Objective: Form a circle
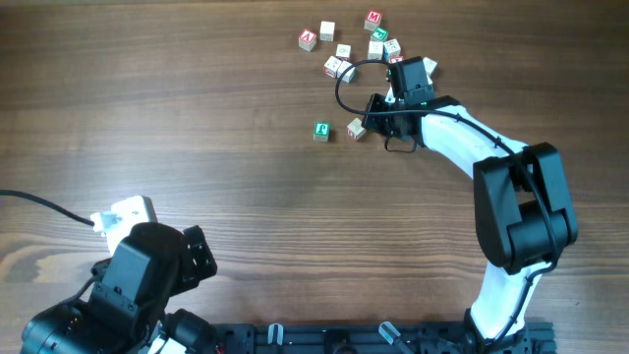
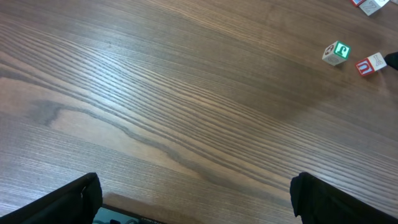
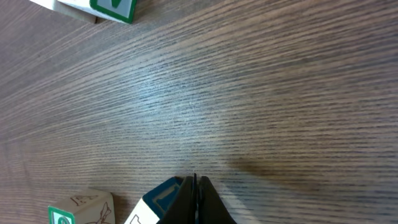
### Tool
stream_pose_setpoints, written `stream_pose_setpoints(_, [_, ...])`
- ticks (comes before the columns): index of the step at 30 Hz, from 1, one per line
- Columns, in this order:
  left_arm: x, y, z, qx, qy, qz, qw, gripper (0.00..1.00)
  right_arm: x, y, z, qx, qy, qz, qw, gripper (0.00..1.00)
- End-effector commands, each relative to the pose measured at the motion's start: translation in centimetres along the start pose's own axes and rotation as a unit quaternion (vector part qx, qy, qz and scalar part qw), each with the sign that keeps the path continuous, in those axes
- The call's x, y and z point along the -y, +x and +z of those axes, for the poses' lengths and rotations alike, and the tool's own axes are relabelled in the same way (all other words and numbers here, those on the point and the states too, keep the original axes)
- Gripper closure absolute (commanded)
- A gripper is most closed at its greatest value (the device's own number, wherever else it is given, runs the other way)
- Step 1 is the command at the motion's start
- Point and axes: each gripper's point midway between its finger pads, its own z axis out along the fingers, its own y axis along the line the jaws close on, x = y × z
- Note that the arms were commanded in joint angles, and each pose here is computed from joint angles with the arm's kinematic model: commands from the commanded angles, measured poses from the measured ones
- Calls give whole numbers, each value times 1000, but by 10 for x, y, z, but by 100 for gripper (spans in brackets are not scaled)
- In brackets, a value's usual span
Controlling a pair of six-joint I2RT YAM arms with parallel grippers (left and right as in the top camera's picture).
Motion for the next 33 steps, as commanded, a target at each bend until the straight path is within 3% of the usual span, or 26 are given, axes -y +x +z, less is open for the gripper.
stream_pose_setpoints(1, [0, 1, 1, -3, -2, -6, 1000, 0, 5, 11, 6, -21, 3, -5, 1000, 96])
stream_pose_setpoints(33, [0, 1, 1, -3, -2, -6, 1000, 0, 2, 19, 5, -39, -7, -2, 999, 95])
